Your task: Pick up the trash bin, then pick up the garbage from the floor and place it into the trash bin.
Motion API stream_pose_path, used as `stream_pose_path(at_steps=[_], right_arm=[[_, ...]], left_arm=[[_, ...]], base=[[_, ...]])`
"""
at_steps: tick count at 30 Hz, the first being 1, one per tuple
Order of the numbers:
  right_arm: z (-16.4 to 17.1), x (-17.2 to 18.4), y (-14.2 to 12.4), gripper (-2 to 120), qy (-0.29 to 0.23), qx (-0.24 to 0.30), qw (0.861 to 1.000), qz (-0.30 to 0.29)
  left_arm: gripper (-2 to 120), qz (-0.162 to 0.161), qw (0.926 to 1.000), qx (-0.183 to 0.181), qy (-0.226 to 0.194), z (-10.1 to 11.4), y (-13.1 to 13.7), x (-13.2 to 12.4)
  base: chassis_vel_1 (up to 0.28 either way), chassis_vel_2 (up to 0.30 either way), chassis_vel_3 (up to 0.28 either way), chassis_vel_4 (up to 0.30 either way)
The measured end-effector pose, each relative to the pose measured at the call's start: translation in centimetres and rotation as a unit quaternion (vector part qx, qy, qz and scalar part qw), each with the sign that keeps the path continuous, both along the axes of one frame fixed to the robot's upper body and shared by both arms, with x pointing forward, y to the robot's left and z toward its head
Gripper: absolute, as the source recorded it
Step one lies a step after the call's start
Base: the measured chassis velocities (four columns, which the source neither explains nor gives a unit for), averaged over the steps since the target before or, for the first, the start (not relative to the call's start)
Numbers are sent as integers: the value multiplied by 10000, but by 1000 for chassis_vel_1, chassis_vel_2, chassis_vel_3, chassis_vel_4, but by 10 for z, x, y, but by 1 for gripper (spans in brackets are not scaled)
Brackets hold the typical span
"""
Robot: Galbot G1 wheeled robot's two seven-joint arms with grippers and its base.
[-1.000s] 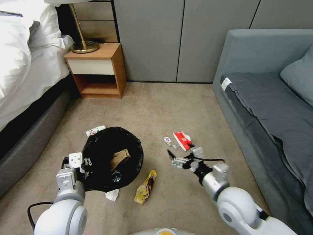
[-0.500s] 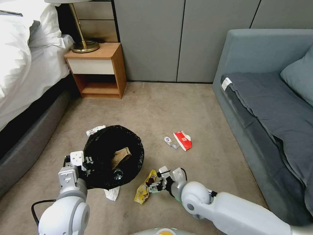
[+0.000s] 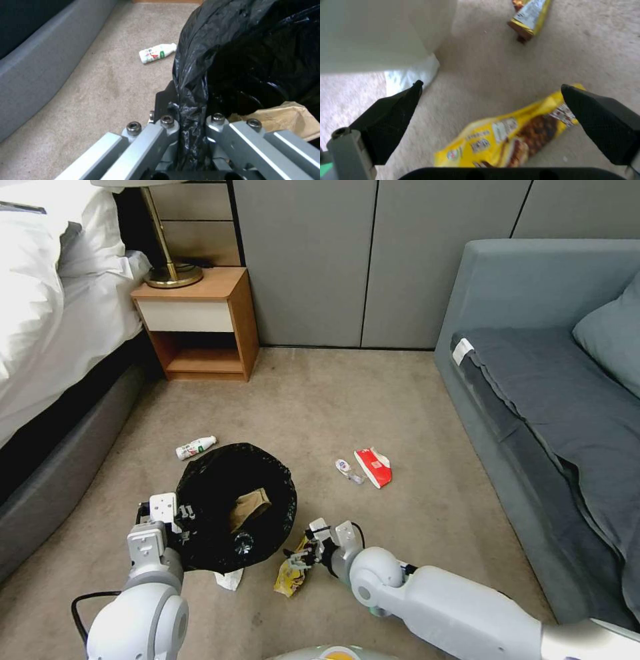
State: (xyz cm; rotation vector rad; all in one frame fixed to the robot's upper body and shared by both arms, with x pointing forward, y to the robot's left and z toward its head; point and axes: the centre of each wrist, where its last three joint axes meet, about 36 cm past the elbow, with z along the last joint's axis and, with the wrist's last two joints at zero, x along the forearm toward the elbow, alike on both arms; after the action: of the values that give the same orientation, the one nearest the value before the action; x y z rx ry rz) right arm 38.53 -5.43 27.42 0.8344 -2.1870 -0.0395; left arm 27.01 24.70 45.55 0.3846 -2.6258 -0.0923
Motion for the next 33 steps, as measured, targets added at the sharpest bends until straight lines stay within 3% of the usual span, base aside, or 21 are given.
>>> stream_pose_path(at_steps=[13, 33], right_arm=[[-23, -5, 13, 100, 148, 225, 9995, -193], [-45, -9, -7, 100, 223, -14, 9987, -461]], left_arm=[[1, -29, 10000, 21, 59, -3, -4, -3], [1, -50, 9999, 53, 80, -5, -3, -2]], base=[[0, 0, 0, 0], [0, 0, 0, 0]])
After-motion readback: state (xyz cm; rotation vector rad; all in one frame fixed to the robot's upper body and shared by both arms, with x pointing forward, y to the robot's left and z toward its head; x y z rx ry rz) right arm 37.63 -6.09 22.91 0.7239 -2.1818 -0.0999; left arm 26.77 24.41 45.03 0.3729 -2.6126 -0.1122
